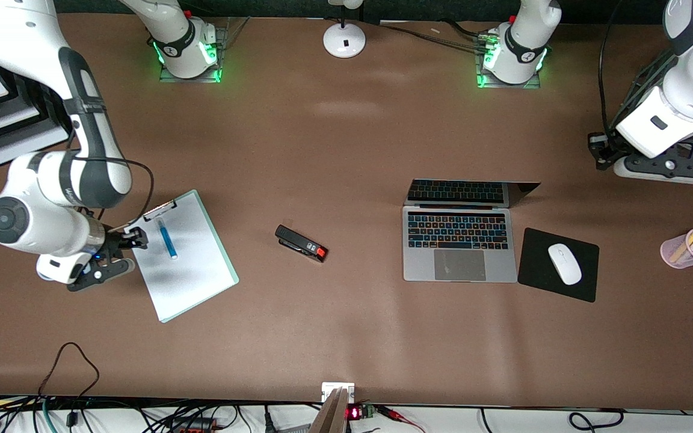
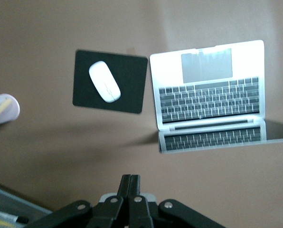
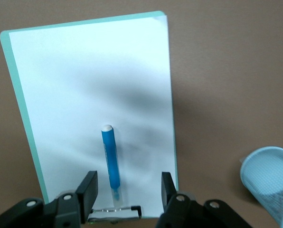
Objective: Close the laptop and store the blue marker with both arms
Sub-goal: 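Grasp the blue marker with the right gripper while the left gripper rises, then lift the marker with the right gripper while the left gripper reaches the laptop lid, then carry the marker into the cup while the left gripper pushes the lid down, then release the marker into the cup while the left gripper presses the lid shut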
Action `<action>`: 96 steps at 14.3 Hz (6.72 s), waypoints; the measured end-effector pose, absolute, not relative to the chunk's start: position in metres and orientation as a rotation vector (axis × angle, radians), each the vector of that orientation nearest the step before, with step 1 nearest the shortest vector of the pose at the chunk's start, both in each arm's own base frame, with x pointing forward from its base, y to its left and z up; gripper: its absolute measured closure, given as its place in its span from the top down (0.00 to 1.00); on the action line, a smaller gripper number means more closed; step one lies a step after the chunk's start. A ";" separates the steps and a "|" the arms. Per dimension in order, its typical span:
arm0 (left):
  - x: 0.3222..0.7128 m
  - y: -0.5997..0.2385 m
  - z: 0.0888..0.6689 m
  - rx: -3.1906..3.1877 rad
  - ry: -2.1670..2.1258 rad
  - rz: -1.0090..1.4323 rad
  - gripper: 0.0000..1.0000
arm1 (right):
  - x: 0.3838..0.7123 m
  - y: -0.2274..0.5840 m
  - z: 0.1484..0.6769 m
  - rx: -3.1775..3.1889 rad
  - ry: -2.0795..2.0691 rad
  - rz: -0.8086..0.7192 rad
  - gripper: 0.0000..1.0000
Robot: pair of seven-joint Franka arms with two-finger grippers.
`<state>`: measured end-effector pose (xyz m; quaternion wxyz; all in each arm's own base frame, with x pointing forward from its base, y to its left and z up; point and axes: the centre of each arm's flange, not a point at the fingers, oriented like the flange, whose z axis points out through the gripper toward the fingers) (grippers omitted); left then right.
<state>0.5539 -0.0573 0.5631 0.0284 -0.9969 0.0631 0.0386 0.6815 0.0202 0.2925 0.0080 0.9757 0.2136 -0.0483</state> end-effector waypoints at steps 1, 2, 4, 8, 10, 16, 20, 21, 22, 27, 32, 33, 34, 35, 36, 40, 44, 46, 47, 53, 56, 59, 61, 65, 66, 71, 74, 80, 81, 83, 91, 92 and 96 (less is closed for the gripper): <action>0.559 -0.063 0.566 -3.076 0.209 0.141 0.02 | 0.682 0.025 0.285 3.042 0.705 -0.150 0.61; 0.566 -0.067 0.568 -3.077 0.219 0.154 0.02 | 0.683 0.031 0.279 3.036 0.729 -0.148 0.59; 0.575 -0.072 0.565 -3.077 0.232 0.180 0.02 | 0.683 0.040 0.269 3.030 0.755 -0.153 0.59; 0.563 -0.107 0.558 -3.115 0.150 0.319 0.02 | 0.684 0.043 0.245 2.999 0.866 -0.105 0.52; 0.558 -0.125 0.556 -3.135 0.091 0.356 0.02 | 0.680 0.043 0.228 2.989 0.896 -0.088 0.45; 0.532 -0.134 0.524 -3.177 0.007 0.371 0.02 | 0.676 0.057 0.212 2.978 0.941 -0.104 0.44; 0.486 -0.176 0.486 -3.158 -0.031 0.271 0.03 | 0.673 0.058 0.203 2.979 0.945 -0.128 0.44; 0.478 -0.182 0.471 -3.153 -0.032 0.261 0.03 | 0.672 0.058 0.200 2.980 0.946 -0.136 0.42; 0.472 -0.185 0.457 -3.148 -0.028 0.260 0.03 | 0.671 0.058 0.197 2.980 0.946 -0.142 0.42; 0.449 -0.179 0.426 -3.129 -0.034 0.262 0.04 | 0.670 0.058 0.191 2.981 0.945 -0.156 0.39; 0.438 -0.185 0.404 -3.139 -0.011 0.182 0.04 | 0.669 0.057 0.186 2.982 0.945 -0.165 0.36; 0.438 -0.186 0.398 -3.147 -0.009 0.145 0.04 | 0.669 0.057 0.185 2.982 0.945 -0.166 0.33; 0.438 -0.187 0.390 -3.156 -0.005 0.107 0.04 | 0.669 0.057 0.184 2.982 0.945 -0.166 0.32; 0.439 -0.189 0.381 -3.166 -0.002 0.070 0.04 | 0.669 0.057 0.184 2.982 0.945 -0.167 0.29; 0.442 -0.190 0.373 -3.178 -0.002 0.036 0.04 | 0.669 0.057 0.184 2.982 0.945 -0.167 0.28; 0.464 -0.195 0.337 -3.233 -0.019 -0.104 0.03 | 0.670 0.057 0.185 2.982 0.944 -0.159 0.18; 0.481 -0.195 0.316 -3.266 -0.047 -0.200 0.01 | 0.686 0.058 0.221 2.968 0.949 -0.050 0.18; 0.490 -0.193 0.314 -3.277 -0.058 -0.250 0.01 | 0.693 0.055 0.259 2.939 0.995 0.036 0.18; 0.496 -0.190 0.314 -3.282 -0.058 -0.268 0.01 | 0.695 0.051 0.278 2.920 1.031 0.076 0.18; 0.558 -0.177 0.310 -3.318 -0.049 -0.333 0.01 | 0.692 -0.004 0.386 3.042 1.310 0.193 0.18; 0.589 -0.180 0.297 -3.345 -0.070 -0.340 0.01 | 0.691 -0.068 0.424 3.046 1.534 0.321 0.18; 0.617 -0.173 0.286 -3.352 -0.091 -0.364 0.01 | 0.683 -0.125 0.436 2.999 1.732 0.529 0.18; 0.630 -0.171 0.276 -3.348 -0.080 -0.368 0.01 | 0.678 -0.156 0.440 2.926 1.846 0.703 0.18; 0.643 -0.173 0.250 -3.341 -0.043 -0.349 0.01 | 0.669 -0.206 0.420 2.759 2.012 0.997 0.18; 0.644 -0.173 0.243 -3.339 -0.033 -0.355 0.01 | 0.668 -0.217 0.408 2.724 2.042 1.079 0.18; 0.641 -0.175 0.202 -3.337 -0.011 -0.325 0.01 | 0.661 -0.255 0.330 2.640 2.093 1.418 0.18; 0.638 -0.175 0.188 -3.340 -0.016 -0.295 0.01 | 0.660 -0.263 0.306 2.619 2.107 1.457 0.18; 0.643 -0.175 0.192 -3.342 -0.018 -0.317 0.01 | 0.654 -0.280 0.281 2.635 2.079 1.491 0.22; 0.646 -0.175 0.197 -3.341 -0.018 -0.319 0.01 | 0.652 -0.283 0.279 2.641 2.072 1.495 0.33; 0.655 -0.175 0.215 -3.336 -0.009 -0.286 0.01 | 0.651 -0.286 0.281 2.698 2.036 1.476 0.53; 0.667 -0.166 0.363 -3.209 0.108 -0.030 0.01 | 0.667 -0.247 0.338 3.104 1.820 1.001 1.00; 0.667 -0.165 0.379 -3.196 0.114 0.001 0.01 | 0.670 -0.235 0.350 3.152 1.774 0.912 1.00; 0.667 -0.158 0.441 -3.170 0.161 0.090 0.02 | 0.680 -0.173 0.407 3.264 1.530 0.485 1.00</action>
